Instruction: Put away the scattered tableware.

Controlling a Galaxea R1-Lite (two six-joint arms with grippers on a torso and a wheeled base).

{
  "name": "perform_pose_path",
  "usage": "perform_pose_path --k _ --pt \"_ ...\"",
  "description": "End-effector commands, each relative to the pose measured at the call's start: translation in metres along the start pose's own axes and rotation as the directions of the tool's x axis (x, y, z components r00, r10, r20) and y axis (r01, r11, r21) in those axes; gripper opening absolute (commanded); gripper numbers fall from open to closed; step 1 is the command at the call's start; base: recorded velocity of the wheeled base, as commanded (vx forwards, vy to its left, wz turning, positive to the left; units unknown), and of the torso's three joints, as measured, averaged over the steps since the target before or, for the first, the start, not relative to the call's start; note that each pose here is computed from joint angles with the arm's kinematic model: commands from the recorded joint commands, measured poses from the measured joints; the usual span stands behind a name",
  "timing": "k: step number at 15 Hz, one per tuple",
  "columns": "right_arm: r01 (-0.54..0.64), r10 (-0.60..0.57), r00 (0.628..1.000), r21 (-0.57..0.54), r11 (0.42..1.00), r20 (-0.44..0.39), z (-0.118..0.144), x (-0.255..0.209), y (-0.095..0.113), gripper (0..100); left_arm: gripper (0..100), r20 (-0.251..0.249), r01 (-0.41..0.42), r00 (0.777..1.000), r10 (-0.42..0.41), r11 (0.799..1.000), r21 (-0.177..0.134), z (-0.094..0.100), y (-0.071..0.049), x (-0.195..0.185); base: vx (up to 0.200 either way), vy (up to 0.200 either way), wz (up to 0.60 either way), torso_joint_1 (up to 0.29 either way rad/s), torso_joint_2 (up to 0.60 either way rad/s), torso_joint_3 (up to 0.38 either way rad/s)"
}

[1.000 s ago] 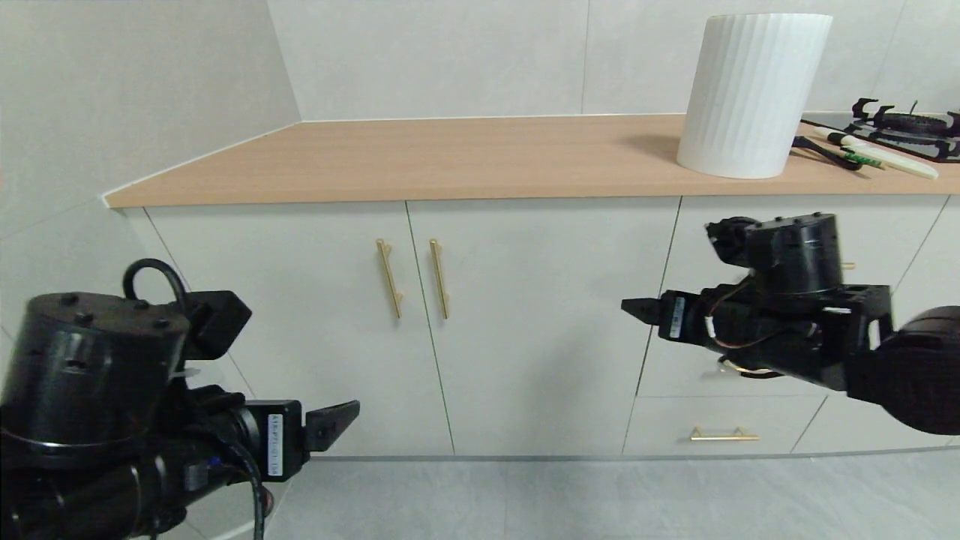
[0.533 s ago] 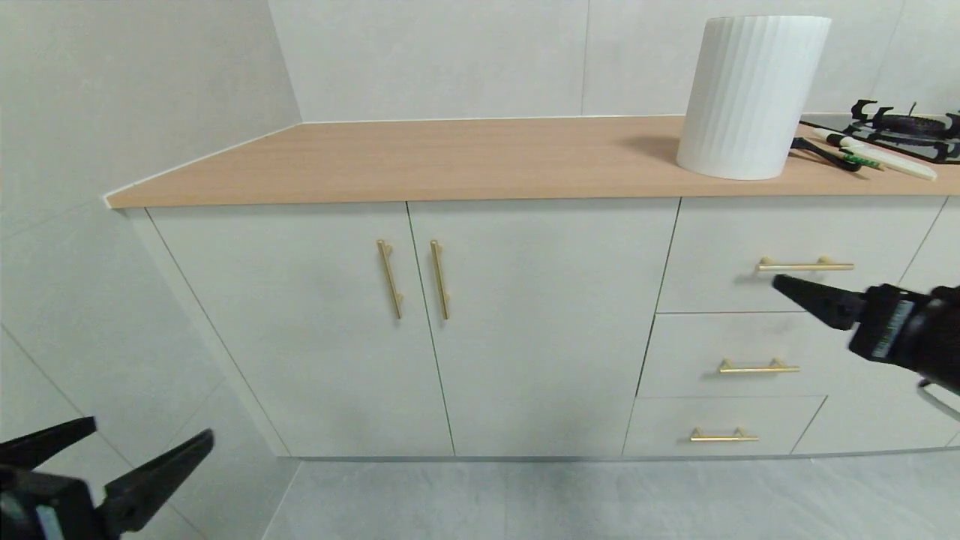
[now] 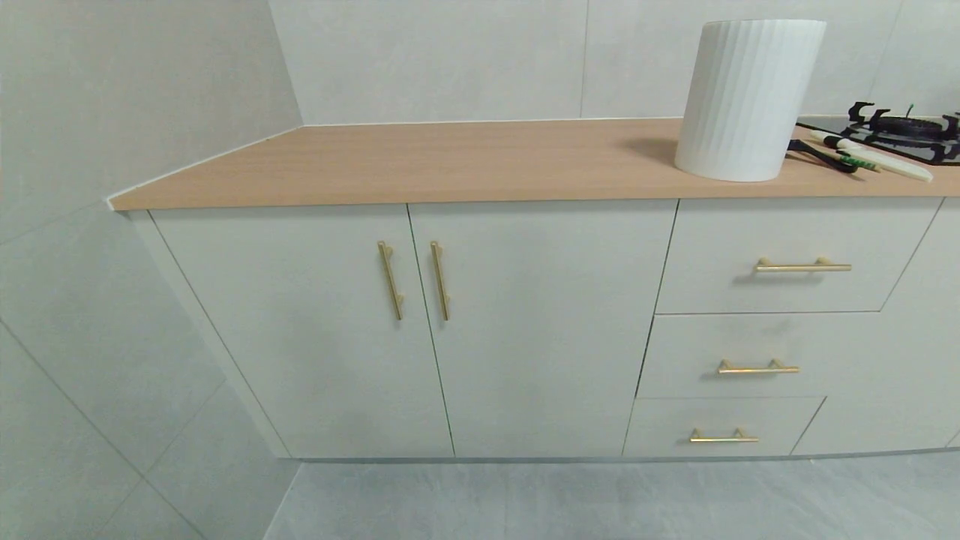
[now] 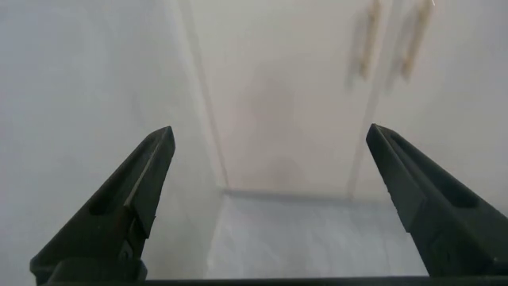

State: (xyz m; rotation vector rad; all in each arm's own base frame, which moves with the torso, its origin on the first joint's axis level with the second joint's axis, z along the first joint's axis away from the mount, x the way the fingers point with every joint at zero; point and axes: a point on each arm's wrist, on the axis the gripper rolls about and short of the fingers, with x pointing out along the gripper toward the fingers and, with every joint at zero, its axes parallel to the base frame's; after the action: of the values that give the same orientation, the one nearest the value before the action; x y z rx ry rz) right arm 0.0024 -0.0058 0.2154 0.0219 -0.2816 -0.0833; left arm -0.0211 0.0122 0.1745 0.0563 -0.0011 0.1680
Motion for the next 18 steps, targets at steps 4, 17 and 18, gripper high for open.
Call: perform_pose_path --k 4,17,18 --pt "0.151 -0.141 0.977 -0.054 0.987 0.163 -0.016 -0.068 -0.007 100 100 0.103 -0.094 0.990 0.097 0.995 -0.034 -0.021 0.002 -0.022 0.000 0.000 0.00 0.000 0.00 0.000" --pt "-0.088 0.080 0.954 -0.014 0.996 -0.287 -0.128 -0.064 -0.001 100 100 -0.004 0.189 0.982 -0.189 0.982 0.007 -0.099 -0.018 -0.004 0.000 0.000 0.00 0.000 0.00 0.000" --pt "-0.088 0.081 0.959 -0.015 0.996 -0.273 -0.127 -0.063 -0.001 100 100 0.000 0.188 0.982 -0.189 0.982 0.007 -0.099 -0.017 -0.004 0.000 0.000 0.00 0.000 0.00 0.000"
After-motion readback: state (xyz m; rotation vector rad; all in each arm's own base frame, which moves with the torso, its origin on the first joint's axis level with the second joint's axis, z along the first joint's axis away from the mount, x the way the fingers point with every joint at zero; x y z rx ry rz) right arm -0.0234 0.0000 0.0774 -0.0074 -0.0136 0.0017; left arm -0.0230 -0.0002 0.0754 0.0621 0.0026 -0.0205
